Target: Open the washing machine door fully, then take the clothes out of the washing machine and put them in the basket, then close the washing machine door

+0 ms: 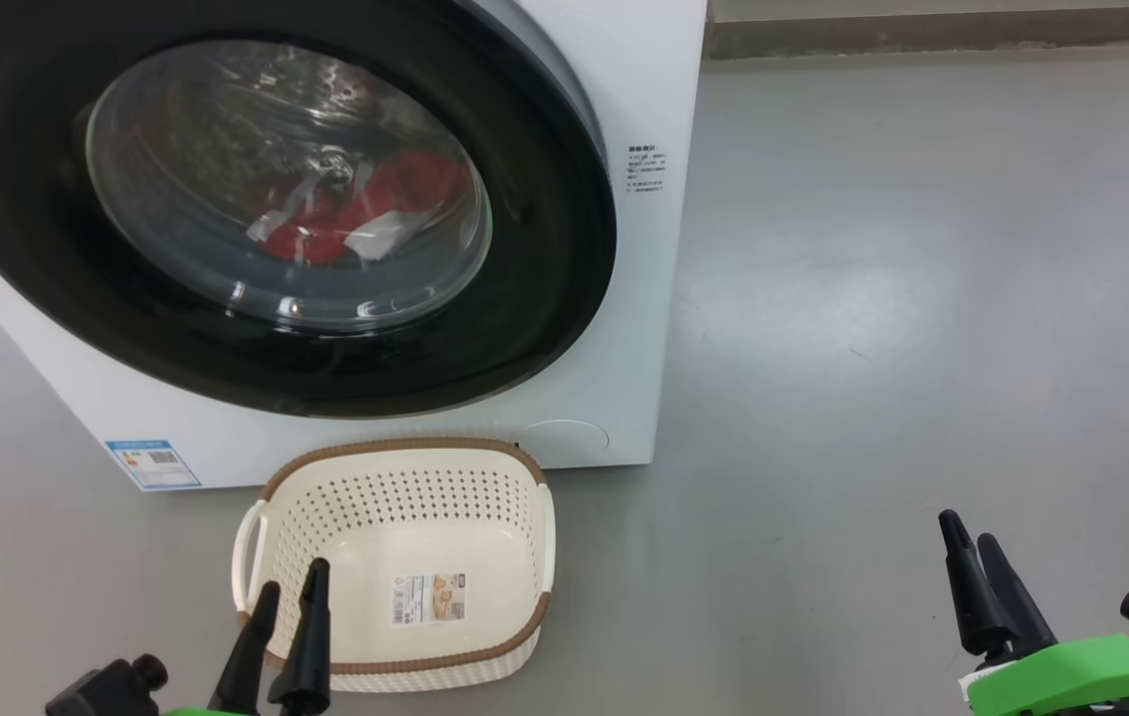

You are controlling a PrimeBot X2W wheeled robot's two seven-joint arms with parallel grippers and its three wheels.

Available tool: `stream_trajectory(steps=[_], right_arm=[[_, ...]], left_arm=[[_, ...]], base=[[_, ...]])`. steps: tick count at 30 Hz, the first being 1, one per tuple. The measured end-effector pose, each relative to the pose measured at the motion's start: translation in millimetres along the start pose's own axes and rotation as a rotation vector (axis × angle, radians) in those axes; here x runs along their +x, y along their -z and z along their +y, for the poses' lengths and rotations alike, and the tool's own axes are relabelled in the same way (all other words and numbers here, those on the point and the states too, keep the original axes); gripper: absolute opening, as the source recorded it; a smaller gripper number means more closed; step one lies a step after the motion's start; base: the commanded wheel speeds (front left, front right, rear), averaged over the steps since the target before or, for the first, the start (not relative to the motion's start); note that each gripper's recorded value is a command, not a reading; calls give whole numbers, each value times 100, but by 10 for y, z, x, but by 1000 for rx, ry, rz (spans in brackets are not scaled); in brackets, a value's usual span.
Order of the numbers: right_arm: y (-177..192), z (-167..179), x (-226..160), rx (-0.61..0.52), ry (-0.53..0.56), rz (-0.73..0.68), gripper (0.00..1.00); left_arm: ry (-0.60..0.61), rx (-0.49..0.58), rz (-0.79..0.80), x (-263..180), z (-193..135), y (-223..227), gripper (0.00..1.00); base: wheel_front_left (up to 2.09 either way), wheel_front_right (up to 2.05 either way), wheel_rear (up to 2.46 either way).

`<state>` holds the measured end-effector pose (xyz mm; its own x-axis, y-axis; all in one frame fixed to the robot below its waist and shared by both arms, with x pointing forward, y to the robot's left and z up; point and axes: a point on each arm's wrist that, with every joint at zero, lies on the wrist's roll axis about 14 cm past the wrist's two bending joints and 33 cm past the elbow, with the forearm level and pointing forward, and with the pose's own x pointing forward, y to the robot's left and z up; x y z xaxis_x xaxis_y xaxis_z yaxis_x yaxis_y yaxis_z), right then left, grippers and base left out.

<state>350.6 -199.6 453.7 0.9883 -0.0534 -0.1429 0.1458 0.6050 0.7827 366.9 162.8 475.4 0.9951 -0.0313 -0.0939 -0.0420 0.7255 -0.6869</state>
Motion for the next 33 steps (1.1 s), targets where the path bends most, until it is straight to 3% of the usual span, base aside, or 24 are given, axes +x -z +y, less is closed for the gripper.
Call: stream_trajectory(steps=[33], right_arm=[[-69,74,-80,-331,-58,-42,100]], left_arm=[[86,404,-79,6,-232,-104,100]], base=[[0,0,0]])
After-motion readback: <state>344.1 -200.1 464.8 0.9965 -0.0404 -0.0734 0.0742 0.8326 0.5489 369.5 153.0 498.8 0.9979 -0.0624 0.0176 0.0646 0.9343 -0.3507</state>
